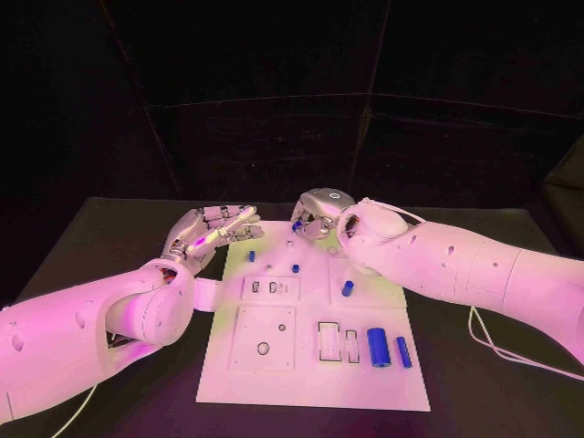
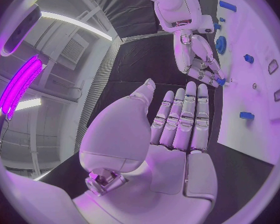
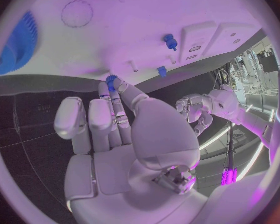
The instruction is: Assemble the parts on the task board
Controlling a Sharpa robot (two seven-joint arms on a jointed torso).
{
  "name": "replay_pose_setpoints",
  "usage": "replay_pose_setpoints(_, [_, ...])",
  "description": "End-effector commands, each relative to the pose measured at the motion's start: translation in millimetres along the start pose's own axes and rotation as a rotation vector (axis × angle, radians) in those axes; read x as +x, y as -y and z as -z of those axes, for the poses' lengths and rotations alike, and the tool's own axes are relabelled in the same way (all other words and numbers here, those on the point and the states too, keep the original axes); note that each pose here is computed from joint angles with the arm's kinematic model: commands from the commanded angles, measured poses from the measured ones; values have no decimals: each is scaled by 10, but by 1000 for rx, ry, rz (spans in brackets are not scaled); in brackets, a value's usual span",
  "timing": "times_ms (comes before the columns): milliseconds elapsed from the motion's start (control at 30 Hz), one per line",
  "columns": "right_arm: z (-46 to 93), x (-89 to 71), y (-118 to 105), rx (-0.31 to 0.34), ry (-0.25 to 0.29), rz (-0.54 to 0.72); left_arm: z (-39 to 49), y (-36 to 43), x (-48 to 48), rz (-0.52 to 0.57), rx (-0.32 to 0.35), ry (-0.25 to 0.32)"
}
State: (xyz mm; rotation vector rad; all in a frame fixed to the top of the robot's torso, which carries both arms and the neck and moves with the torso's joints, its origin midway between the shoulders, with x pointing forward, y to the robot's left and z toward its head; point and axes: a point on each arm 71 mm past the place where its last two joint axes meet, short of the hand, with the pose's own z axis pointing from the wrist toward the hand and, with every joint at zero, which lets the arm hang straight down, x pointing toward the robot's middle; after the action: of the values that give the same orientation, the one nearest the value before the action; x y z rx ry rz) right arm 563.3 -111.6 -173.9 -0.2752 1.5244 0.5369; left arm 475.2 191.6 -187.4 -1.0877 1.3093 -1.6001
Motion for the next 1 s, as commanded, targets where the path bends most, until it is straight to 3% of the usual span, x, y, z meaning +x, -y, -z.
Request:
replay_pose_setpoints(33, [-11,22,-5,11,-32,8,-5,19,23,9,9,-16])
replay_pose_setpoints(633, [-43,25,-54,2,-22,9,-12,15,21,9,5,-18])
replay_pose_setpoints(1000, [57,-52,50,16,42,-13,-7,16,-7,6,0,-12])
